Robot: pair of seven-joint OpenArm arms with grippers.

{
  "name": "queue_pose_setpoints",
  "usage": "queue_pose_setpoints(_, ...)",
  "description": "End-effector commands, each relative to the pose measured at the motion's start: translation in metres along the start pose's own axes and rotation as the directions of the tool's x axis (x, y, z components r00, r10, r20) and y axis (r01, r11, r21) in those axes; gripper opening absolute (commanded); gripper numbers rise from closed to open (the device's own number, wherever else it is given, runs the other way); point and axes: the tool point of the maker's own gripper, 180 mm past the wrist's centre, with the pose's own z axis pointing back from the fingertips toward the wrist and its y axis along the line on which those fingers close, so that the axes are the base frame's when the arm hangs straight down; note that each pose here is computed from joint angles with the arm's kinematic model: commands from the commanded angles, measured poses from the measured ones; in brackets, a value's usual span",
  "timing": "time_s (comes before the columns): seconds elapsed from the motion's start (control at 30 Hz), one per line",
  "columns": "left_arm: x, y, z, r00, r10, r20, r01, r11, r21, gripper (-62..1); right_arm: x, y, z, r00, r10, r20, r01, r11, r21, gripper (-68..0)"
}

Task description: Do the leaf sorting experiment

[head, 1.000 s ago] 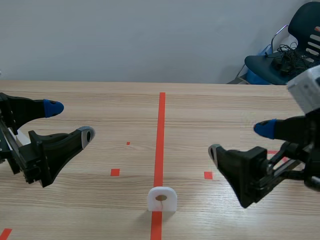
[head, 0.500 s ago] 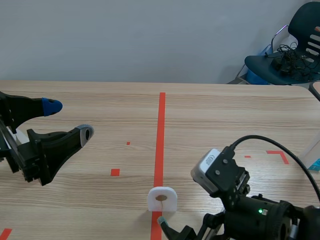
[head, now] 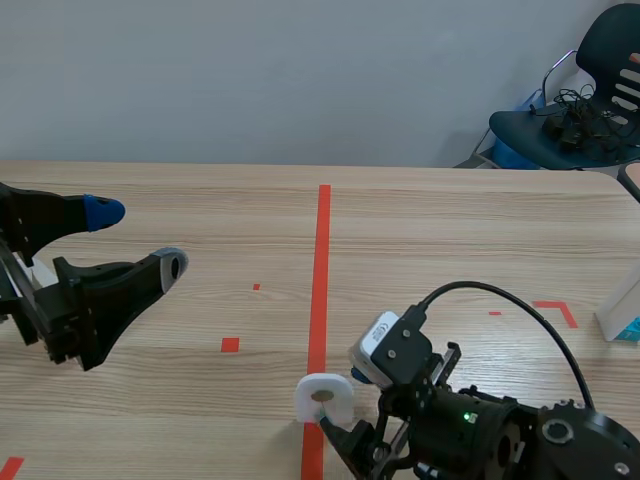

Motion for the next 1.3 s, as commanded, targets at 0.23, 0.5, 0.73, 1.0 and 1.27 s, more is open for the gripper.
queue_pose_setpoints(0.23,0.011,0.003,0.001,0.999,0.001,0.049,-0.002,1.0,0.008,1.4,0.016,-0.005,0.001,0.999,0.014,0.046,-0.013,1.0,-0.009,-62.8)
queue_pose_setpoints(0.5,0.011,0.003,0.001,0.999,0.001,0.048,-0.002,1.0,0.008,1.4,0.047,-0.023,0.017,0.992,0.066,0.111,-0.058,0.995,-0.075,-62.9)
queue_pose_setpoints(0.73,0.011,0.003,0.001,0.999,0.001,0.051,-0.002,1.0,0.008,1.4,0.081,-0.064,0.083,0.988,0.045,0.145,-0.003,0.959,-0.283,-62.9)
queue_pose_setpoints(1.0,0.011,0.003,0.001,0.999,0.002,0.051,-0.002,1.0,0.008,1.4,0.048,-0.135,0.158,0.992,-0.083,0.091,0.119,0.831,-0.544,-62.9)
queue_pose_setpoints(1.27,0.011,0.003,0.001,0.998,0.006,0.056,-0.006,1.0,0.009,1.4,-0.008,-0.192,0.184,0.974,-0.209,0.085,0.209,0.689,-0.694,-62.9)
